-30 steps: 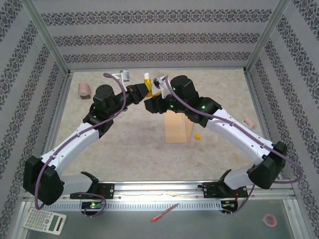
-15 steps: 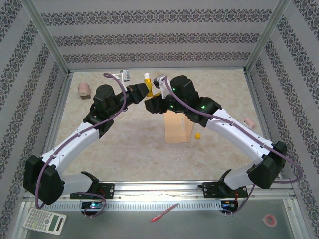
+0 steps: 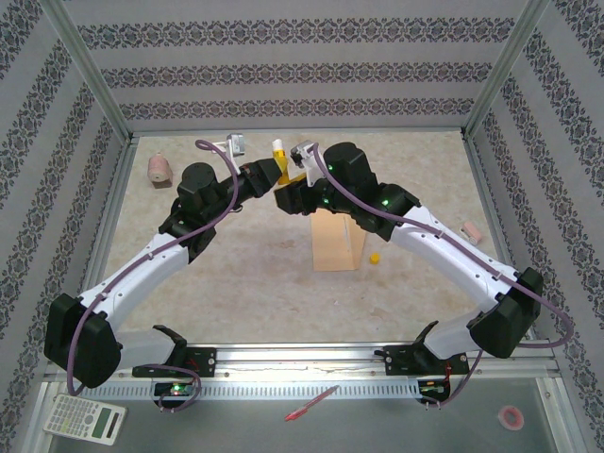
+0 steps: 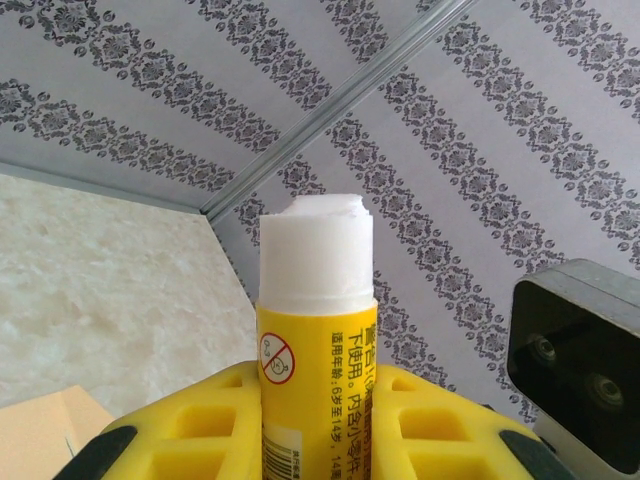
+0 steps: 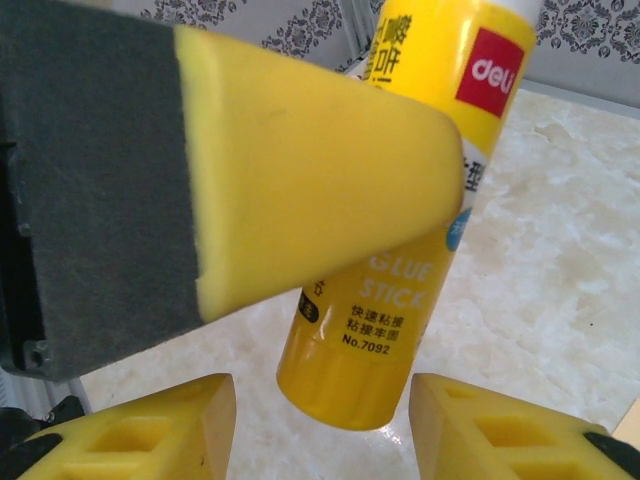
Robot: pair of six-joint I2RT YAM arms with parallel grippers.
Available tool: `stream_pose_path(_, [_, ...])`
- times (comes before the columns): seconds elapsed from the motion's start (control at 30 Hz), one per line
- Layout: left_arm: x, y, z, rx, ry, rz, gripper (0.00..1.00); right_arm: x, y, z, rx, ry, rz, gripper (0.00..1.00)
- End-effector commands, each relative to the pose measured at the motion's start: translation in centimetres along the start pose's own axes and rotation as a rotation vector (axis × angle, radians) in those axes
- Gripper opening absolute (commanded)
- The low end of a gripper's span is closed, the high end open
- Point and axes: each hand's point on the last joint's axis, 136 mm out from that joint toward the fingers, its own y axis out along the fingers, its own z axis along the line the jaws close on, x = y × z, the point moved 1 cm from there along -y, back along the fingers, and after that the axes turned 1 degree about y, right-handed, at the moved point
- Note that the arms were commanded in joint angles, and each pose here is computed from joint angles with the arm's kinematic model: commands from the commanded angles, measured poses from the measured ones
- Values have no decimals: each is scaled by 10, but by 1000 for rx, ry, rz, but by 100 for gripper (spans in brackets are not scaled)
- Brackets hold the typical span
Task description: Place the letter into the envelope and seal it
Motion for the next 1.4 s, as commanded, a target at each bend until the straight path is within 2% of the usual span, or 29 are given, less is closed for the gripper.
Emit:
stream_pose_path(0.0, [9,-5,-20,-78,-3,-42,0,9,3,2,19,-24,-16,48])
stream_pose_path(0.27, [7,-4,-24,-107,-35,-30,0,13,7,0,13,-36,-27,44])
stream_pose_path(0.63, [-4,-5,-26,-125,-28,29,0,22,0,0,-7,-86,-53,44])
stream_pose_path(0.8, [-9,-5,-31,-156,-19,64,0,23,-2,3,6,-103,-50,29])
stream_pose_path(0.93, [-9,-6,-37,-178,1,75,0,24,-7,7,35,-106,-53,20])
stream_pose_path(1.17, [-6,-12,-60,-289,60,75,0,32,-30,20,157,-63,-86,16])
stream_pose_path(1.37, [-3,-21,-89,-438,120,75,0,49,-65,41,388,20,-139,15])
